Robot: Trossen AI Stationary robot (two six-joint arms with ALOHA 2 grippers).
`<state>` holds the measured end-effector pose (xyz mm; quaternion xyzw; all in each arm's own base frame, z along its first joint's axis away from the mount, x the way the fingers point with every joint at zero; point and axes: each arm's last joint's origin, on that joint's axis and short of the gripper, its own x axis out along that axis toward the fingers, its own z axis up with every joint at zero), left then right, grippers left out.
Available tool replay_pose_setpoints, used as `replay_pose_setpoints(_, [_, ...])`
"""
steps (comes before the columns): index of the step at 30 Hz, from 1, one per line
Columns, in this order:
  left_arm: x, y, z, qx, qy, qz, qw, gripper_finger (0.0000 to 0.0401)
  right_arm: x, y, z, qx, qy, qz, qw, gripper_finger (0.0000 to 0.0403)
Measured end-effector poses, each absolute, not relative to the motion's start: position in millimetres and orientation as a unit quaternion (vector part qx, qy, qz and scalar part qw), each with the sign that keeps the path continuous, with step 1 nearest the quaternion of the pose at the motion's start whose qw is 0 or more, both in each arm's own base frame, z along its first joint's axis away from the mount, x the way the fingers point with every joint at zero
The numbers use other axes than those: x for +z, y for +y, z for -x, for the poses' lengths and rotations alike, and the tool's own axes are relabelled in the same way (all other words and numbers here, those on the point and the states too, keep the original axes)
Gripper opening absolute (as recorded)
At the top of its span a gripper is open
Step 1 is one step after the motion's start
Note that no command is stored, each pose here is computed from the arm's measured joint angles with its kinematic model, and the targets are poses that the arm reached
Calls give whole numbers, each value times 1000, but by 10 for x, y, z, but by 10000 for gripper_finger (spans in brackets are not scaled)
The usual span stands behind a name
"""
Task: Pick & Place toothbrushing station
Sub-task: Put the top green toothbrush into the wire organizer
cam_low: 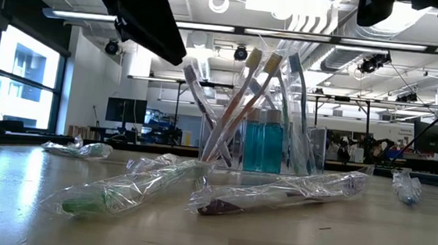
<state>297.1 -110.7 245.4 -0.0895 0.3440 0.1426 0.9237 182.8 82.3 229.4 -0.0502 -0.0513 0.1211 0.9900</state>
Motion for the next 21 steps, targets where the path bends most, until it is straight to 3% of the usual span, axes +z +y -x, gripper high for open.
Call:
replay_pose_setpoints(6, [2460,-1102,-2974,147,339,78,926,138,2284,794,-1842,114,-46,56,991,187])
replay_pose_setpoints(16, [2456,-1096,-2969,154,340,71,925,249,2275,803,-1840,128,-43,57,989,166])
replay_pose_setpoints(21, [2416,-1099,-2930,135,374,72,915,281,2270,803,-1840,128,-41,58,989,154])
